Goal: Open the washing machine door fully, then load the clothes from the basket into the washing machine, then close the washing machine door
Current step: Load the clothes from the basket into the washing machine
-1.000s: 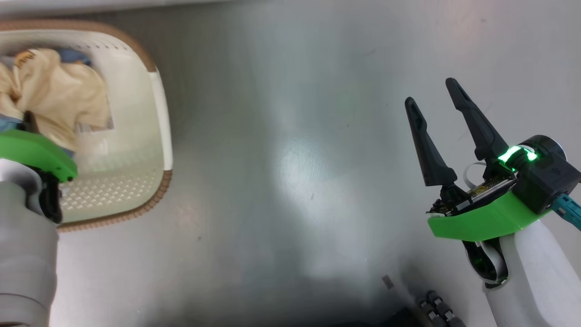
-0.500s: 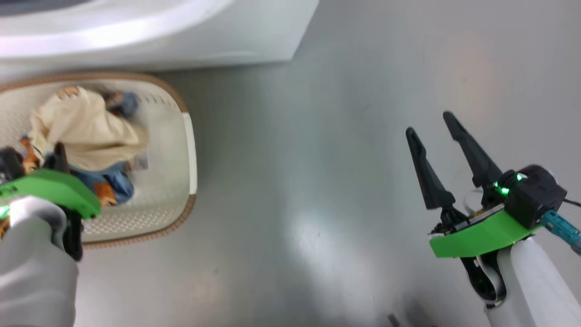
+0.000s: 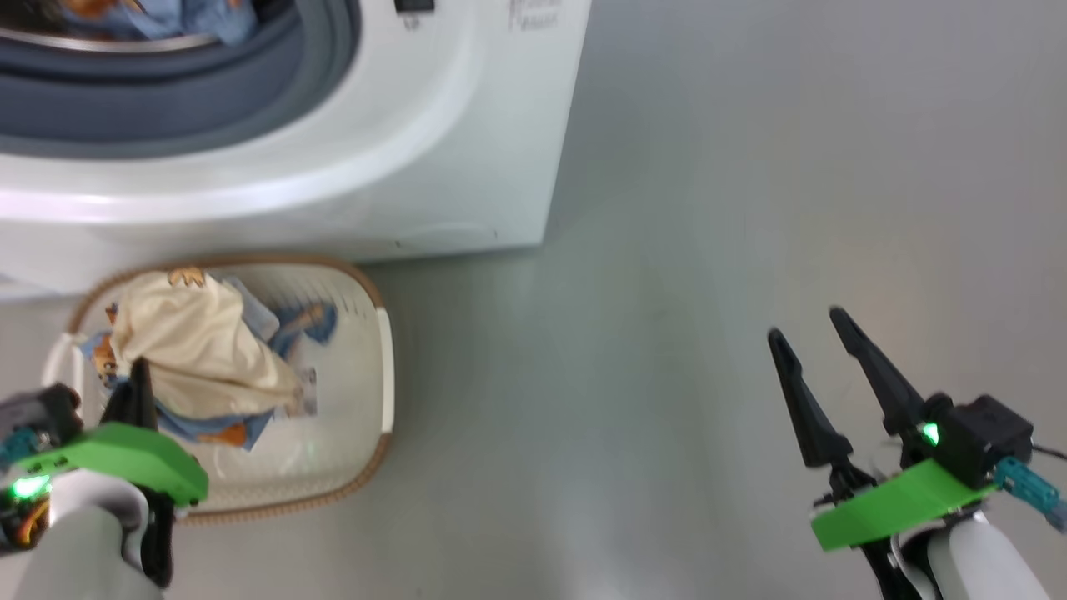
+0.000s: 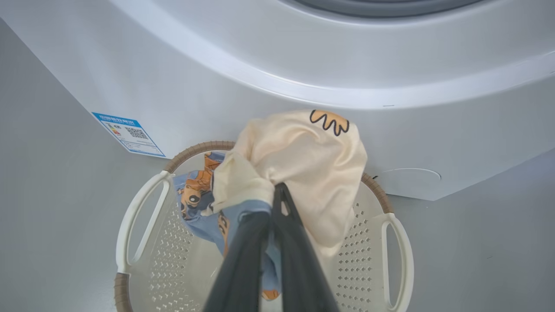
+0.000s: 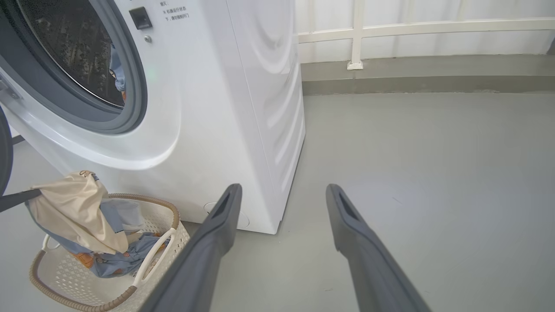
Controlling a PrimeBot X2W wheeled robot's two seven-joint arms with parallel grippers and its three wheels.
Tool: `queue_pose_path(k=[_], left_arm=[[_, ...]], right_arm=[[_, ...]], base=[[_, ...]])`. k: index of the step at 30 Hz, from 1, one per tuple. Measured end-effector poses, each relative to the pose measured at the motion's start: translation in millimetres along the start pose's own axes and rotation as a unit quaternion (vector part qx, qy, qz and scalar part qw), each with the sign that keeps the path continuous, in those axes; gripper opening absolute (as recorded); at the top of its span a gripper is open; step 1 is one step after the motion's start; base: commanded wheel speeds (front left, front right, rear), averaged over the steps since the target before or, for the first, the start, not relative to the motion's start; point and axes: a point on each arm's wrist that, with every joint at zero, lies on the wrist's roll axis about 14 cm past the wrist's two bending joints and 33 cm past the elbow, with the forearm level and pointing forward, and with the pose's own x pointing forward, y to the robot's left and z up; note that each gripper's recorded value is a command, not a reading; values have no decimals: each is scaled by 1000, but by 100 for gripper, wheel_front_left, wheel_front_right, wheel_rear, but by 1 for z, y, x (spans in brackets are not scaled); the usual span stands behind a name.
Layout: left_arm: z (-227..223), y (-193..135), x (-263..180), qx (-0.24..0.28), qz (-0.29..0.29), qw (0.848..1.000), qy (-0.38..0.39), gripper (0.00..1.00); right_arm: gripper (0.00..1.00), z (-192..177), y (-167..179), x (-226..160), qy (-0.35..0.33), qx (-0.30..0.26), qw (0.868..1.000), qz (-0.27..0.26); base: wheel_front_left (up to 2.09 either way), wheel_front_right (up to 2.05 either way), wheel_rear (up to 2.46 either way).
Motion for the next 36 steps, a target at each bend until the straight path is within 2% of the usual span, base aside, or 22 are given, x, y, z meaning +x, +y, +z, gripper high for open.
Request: queue_pose_path(k=[10, 23, 36], left_arm=[[43, -4, -49, 0, -11, 996, -87, 0], [70, -6, -127, -16, -6, 981, -195, 0], [85, -14, -129, -21, -13, 975, -223, 0]], right_arm=[[100, 27, -5, -37, -28, -6, 999, -19], [100, 46, -12, -70, -57, -2, 997, -45], [100, 38, -13, -69, -48, 8, 997, -53]], base=[[0, 0, 0], [0, 0, 0], [0, 0, 0]])
